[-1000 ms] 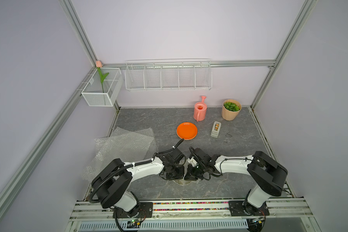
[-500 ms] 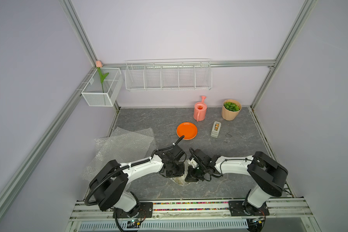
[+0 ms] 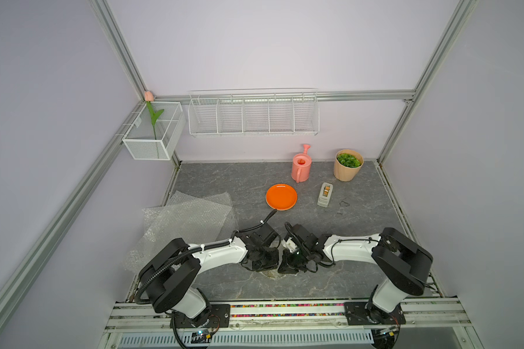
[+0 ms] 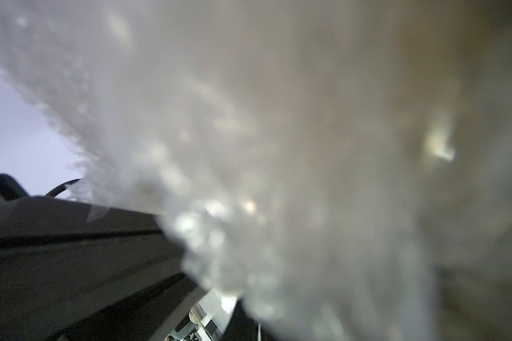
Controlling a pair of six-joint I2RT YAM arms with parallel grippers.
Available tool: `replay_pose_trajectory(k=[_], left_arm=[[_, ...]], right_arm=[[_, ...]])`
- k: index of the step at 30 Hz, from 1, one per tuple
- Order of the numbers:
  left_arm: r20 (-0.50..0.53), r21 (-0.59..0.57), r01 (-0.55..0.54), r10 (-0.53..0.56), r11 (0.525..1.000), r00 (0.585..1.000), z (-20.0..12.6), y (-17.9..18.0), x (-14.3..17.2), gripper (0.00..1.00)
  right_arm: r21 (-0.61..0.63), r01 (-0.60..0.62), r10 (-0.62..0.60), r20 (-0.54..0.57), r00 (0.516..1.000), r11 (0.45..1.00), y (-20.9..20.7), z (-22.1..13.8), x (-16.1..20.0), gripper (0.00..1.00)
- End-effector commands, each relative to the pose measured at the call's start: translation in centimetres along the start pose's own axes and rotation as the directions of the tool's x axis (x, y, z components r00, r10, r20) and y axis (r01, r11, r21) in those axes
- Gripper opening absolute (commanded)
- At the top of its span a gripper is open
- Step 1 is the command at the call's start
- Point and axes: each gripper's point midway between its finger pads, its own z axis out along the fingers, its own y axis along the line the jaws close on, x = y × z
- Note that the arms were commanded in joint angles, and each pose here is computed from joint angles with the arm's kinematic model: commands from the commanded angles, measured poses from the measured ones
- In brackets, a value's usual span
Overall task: Wrap dinner plates in bubble wrap
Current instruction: Wrap the plate in the bubble wrap, then pull the tape from the tape cutter.
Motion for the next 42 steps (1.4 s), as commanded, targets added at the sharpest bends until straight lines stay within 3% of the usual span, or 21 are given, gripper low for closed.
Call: replay_pose_trajectory(k=[1, 7, 11, 18, 24, 34, 42], left_arm=[[-0.041, -0.103, 0.034, -0.038, 0.994, 0.998, 1.4, 3.4, 1.5, 0.0], [-0.038, -0.105, 0.035, -0.04, 0.994, 0.999, 1.5, 3.9, 1.8, 0.0], [-0.033, -0.096, 0.029, -0.033, 0.995, 0.999, 1.4, 3.7, 1.7, 0.0], [-0.022, -0.088, 0.026, -0.028, 0.996, 0.999, 1.2, 3.7, 1.6, 0.0], [-0.018, -0.087, 0.028, -0.03, 0.996, 0.999, 0.9, 3.8, 1.8, 0.0], [-0.031, -0.082, 0.028, -0.031, 0.996, 0.999, 1.1, 3.6, 1.8, 0.0], [-0.037, -0.086, 0.028, -0.031, 0.996, 0.999, 1.1, 3.6, 1.9, 0.0]], right_arm=[[0.025, -0.018, 0.017, 0.03, 0.999, 1.0, -0.6, -1.9, -0.6, 0.09], [-0.059, 0.048, -0.038, 0.172, 0.984, 0.997, 1.8, -8.7, -5.0, 0.25], [-0.107, 0.093, -0.068, 0.222, 0.973, 0.99, 2.4, -12.7, -8.6, 0.3], [-0.274, 0.104, -0.002, 0.348, 0.937, 0.956, 1.1, -20.6, -16.4, 0.31], [-0.36, 0.041, 0.142, 0.466, 0.873, 0.932, -4.0, -26.3, -22.7, 0.45], [-0.432, -0.099, 0.313, 0.458, 0.832, 0.896, -12.4, -27.5, -26.9, 0.36], [-0.479, -0.098, 0.336, 0.441, 0.832, 0.872, -13.7, -27.3, -29.0, 0.33]])
